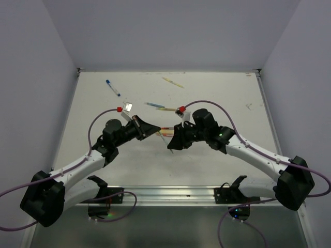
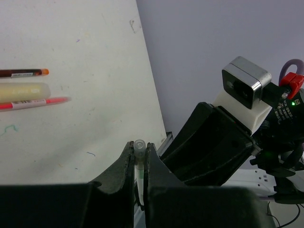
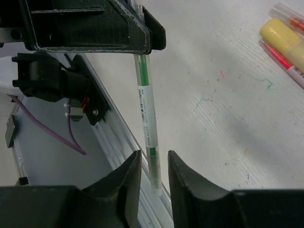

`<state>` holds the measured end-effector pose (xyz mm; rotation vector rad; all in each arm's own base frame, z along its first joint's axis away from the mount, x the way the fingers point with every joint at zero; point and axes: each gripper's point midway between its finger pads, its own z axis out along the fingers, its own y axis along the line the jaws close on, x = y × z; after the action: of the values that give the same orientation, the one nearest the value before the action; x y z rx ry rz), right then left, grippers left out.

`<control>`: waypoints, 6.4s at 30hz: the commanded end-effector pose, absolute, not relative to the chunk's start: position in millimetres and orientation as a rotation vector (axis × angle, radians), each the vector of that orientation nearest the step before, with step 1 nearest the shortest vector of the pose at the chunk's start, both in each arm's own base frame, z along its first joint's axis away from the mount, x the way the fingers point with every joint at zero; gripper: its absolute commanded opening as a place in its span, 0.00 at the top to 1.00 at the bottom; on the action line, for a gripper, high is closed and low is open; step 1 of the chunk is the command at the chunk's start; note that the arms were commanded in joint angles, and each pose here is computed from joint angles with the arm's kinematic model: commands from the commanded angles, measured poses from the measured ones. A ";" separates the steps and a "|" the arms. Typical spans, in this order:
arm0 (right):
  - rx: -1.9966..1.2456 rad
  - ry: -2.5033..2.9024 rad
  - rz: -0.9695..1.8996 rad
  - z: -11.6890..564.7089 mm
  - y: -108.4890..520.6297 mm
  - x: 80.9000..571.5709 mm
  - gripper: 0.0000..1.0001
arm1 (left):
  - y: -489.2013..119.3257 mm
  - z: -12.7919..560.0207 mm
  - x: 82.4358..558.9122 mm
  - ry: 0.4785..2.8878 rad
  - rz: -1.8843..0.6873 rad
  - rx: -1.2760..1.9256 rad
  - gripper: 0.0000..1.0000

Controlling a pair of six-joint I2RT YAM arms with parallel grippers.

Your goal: Open the pen caps

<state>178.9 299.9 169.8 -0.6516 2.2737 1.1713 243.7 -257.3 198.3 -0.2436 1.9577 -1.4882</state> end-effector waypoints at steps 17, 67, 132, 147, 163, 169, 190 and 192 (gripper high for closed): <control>-0.772 2.197 1.233 182.0 346.2 196.2 0.91 | -258.8 210.8 242.5 1.924 -1.486 -0.193 1.00; -0.291 2.339 0.231 155.4 188.0 330.8 1.00 | -121.7 136.9 344.4 2.349 -0.172 -0.226 1.00; 0.134 2.647 -0.288 25.5 4.0 478.3 0.88 | 3.3 -18.9 436.5 2.724 0.317 -0.279 1.00; 0.144 2.667 -0.251 18.8 9.1 475.9 0.71 | 3.7 -26.3 435.4 2.731 0.270 -0.294 0.85; 0.144 2.659 -0.221 20.2 13.4 478.4 0.69 | 5.0 -31.7 433.2 2.744 0.254 -0.309 0.68; 0.143 2.646 -0.217 25.4 14.5 481.3 0.69 | 2.8 -29.7 434.0 2.735 0.229 -0.315 0.63; 0.059 2.395 -0.221 128.1 42.4 486.8 0.28 | -39.5 60.3 457.1 2.469 -0.105 -0.261 0.38; 0.010 2.388 -0.218 133.5 57.8 480.5 0.25 | -39.4 71.7 455.2 2.438 -0.113 -0.277 0.35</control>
<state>481.2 40.1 91.1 0.0650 2.4948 -0.2206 444.8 -33.2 30.2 -0.2635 2.5608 -0.0503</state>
